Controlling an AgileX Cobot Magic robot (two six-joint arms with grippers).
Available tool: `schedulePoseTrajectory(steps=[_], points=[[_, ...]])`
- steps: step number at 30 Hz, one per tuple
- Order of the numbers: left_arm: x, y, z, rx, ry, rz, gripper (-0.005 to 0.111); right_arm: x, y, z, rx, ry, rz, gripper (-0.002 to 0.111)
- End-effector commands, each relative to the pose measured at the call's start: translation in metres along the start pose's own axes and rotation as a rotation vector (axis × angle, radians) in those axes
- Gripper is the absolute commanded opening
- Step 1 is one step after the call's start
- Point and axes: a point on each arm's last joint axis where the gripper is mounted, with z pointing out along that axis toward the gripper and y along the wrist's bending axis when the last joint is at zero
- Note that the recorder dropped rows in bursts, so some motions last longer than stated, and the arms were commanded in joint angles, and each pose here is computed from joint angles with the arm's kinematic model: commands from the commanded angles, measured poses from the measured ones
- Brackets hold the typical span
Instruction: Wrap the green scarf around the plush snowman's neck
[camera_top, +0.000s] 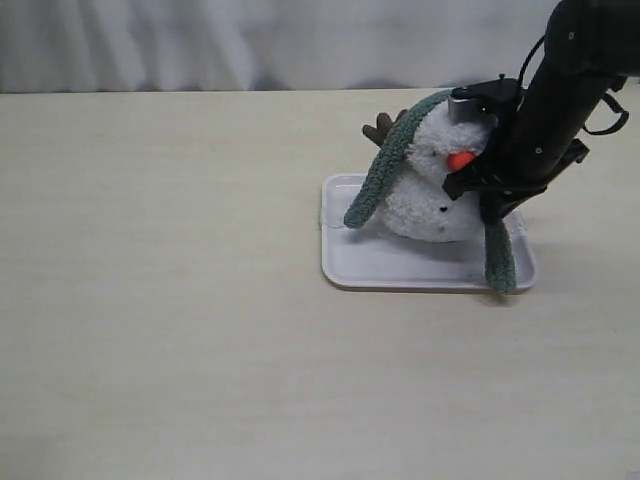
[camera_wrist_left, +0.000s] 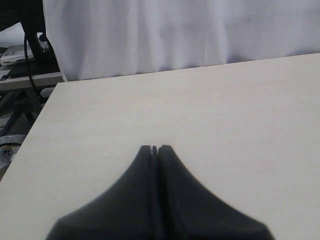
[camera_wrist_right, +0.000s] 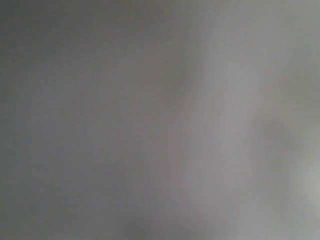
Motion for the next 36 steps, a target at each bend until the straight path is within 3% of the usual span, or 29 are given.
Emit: schedulePoseTrajectory(steps=[1,4,5,8,11,20,24,28,36], points=[[0.000,0.000,0.000,-0.004,-0.003,-0.006,0.000,-0.007,-0.001,-0.013,-0.009,-0.019,-0.013,0.008],[0.000,0.000,0.000,-0.004,-0.003,-0.006,0.000,-0.008,-0.001,-0.023,-0.018,0.005,-0.020,0.024],[0.000,0.000,0.000,-0.004,-0.003,-0.006,0.000,-0.008,-0.001,-0.027,-0.015,0.029,-0.024,0.035],[0.000,0.000,0.000,-0.004,-0.003,-0.006,0.000,-0.006,-0.003,-0.033,0.008,0.065,-0.008,0.054],[0.000,0.000,0.000,-0.004,-0.003,-0.006,0.000,-0.012,-0.007,-0.044,0.051,0.048,0.026,0.062],[0.000,0.000,0.000,-0.004,-0.003,-0.006,0.000,-0.019,-0.006,-0.103,0.097,-0.142,-0.001,0.055],[0.000,0.000,0.000,-0.004,-0.003,-0.006,0.000,-0.024,-0.013,-0.115,0.198,-0.303,0.034,0.031],[0.000,0.000,0.000,-0.004,-0.003,-0.006,0.000,-0.027,-0.016,-0.097,0.219,-0.307,0.017,0.004],[0.000,0.000,0.000,-0.004,-0.003,-0.006,0.000,-0.039,-0.024,-0.054,0.253,-0.340,0.088,0.004]])
